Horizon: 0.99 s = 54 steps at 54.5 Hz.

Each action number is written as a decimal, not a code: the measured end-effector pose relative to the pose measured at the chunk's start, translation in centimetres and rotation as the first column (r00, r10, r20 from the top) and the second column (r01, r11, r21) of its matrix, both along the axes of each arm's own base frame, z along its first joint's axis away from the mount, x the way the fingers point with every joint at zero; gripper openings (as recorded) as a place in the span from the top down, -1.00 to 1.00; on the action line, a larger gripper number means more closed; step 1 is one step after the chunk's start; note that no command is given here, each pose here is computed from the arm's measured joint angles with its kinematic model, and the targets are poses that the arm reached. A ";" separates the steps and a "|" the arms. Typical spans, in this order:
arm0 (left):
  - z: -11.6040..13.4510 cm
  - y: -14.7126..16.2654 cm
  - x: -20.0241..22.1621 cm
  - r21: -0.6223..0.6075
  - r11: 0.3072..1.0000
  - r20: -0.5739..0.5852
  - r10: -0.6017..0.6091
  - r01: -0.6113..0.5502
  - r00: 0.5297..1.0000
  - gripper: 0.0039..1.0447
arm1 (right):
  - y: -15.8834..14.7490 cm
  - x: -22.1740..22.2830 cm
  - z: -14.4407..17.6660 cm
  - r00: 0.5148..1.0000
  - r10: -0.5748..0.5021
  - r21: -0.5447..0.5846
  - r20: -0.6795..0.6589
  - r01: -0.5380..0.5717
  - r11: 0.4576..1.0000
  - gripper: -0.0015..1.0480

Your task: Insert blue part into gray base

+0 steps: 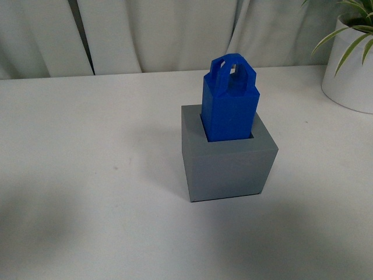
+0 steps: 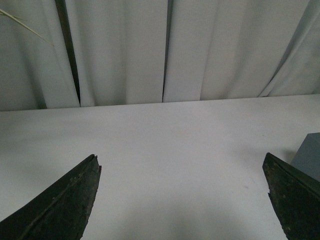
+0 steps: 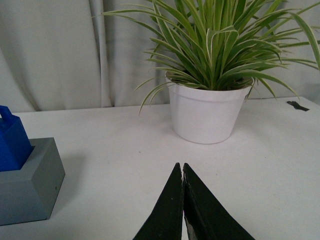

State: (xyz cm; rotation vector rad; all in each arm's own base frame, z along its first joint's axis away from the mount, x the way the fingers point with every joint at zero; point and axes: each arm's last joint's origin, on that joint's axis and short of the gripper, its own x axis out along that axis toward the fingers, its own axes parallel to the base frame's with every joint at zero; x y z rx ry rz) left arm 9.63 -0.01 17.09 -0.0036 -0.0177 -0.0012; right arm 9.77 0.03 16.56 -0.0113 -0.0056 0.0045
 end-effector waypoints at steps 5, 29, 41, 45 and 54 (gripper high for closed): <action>0.0 0.0 0.0 0.000 1.000 0.000 0.000 0.000 1.000 -0.89 | 0.0 0.0 0.0 1.000 0.000 0.000 -0.002 0.000 1.000 0.96; 0.0 0.0 0.0 0.000 1.000 0.000 0.000 0.000 1.000 -0.89 | 0.0 0.0 0.0 1.000 0.000 0.000 -0.002 0.000 1.000 -0.11; 0.0 0.0 0.0 0.000 1.000 0.000 0.000 0.000 1.000 -0.89 | 0.0 0.0 0.0 1.000 0.000 0.000 -0.002 0.000 1.000 -0.88; 0.0 0.0 0.0 0.000 1.000 0.000 0.000 0.000 1.000 -0.89 | 0.0 0.0 0.0 1.000 0.000 0.000 -0.002 0.000 1.000 -0.85; 0.0 0.0 0.0 0.000 1.000 0.000 0.000 0.000 1.000 -0.89 | 0.0 0.0 0.0 1.000 0.000 0.001 -0.002 0.000 1.000 -0.86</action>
